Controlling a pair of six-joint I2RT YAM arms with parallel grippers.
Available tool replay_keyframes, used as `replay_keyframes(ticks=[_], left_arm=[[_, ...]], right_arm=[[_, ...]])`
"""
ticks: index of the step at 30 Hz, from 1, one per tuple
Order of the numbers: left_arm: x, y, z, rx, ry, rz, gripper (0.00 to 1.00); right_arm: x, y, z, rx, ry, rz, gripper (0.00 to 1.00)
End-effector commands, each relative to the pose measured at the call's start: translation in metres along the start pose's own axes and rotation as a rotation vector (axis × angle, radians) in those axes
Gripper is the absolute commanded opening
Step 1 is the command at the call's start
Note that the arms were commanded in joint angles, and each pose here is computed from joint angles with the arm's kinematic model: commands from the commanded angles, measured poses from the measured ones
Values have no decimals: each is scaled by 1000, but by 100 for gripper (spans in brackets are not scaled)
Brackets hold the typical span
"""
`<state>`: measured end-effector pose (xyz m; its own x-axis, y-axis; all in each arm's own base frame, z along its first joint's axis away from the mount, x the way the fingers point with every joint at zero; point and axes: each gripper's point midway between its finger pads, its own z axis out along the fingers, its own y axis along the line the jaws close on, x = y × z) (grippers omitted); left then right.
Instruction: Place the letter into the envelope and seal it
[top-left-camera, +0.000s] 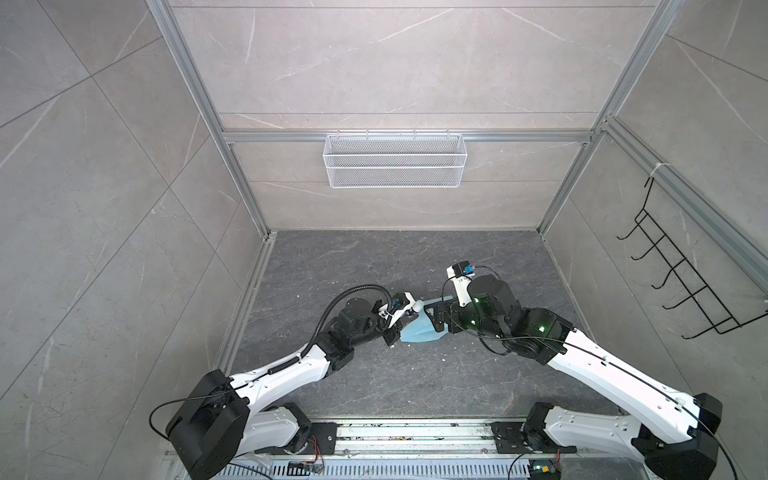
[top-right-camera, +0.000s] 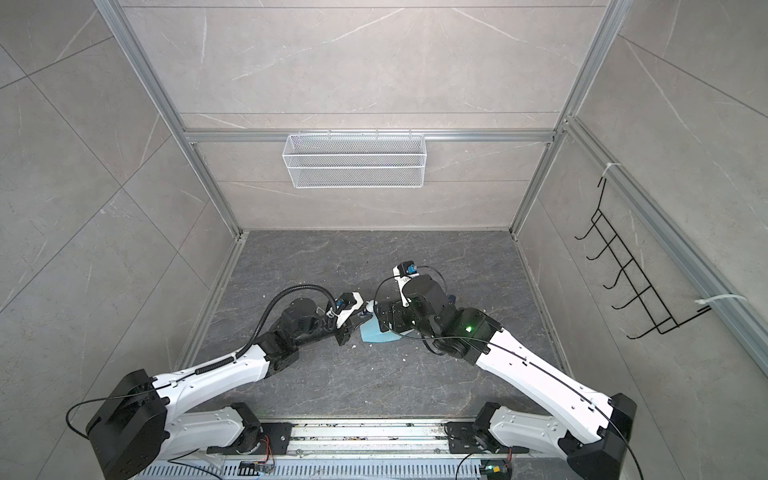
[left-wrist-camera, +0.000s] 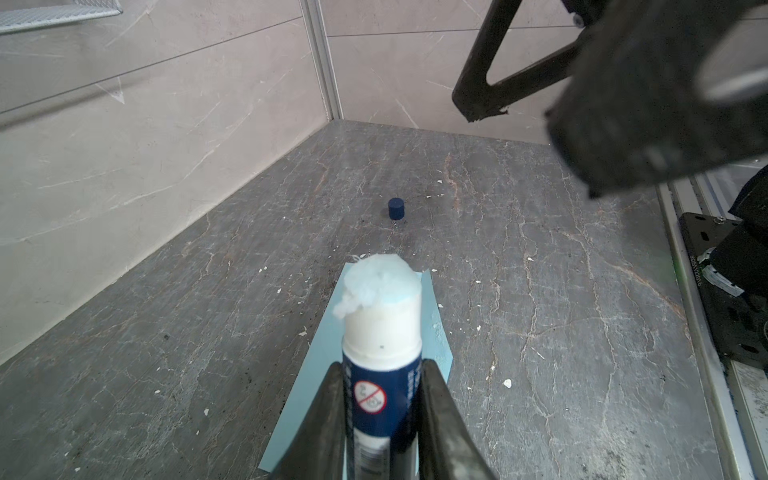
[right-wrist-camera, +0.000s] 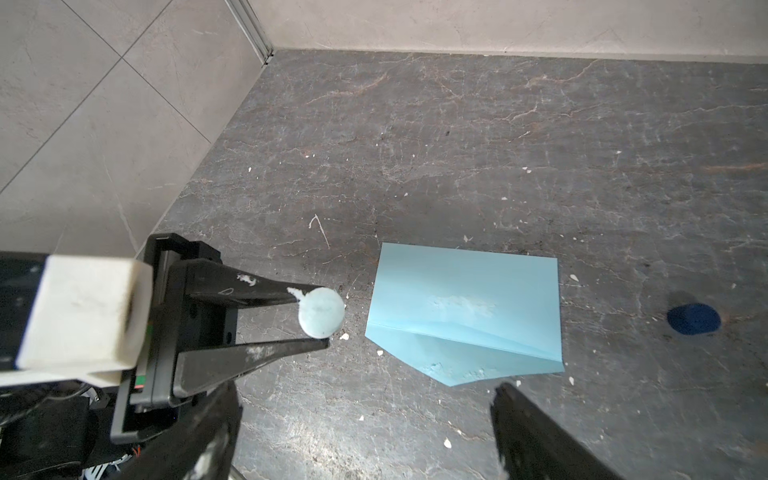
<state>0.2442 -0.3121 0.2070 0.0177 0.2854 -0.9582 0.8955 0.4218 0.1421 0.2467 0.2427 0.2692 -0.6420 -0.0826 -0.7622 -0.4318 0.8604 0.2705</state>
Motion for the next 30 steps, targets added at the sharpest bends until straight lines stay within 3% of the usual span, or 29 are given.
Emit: replay_keyframes(ticks=[1,7,14,23,30], left_arm=[[-37,12,-6,-55,-87,-4,0],[-29,25,-4,-129,-57,-12,0],[-26,27,-5,-146,-51,-12,0],[-26,26,-13,-153,-51,-11,0],[-24,27,-18,-171,-51,-12,0]], right_arm=[[6,-14,-5,63,0,52,95],[57,-58,-8,246,68,351,93],[100,-58,29,237,115,671,90],[120,-55,80,245,141,828,81],[136,-62,98,278,166,895,74]])
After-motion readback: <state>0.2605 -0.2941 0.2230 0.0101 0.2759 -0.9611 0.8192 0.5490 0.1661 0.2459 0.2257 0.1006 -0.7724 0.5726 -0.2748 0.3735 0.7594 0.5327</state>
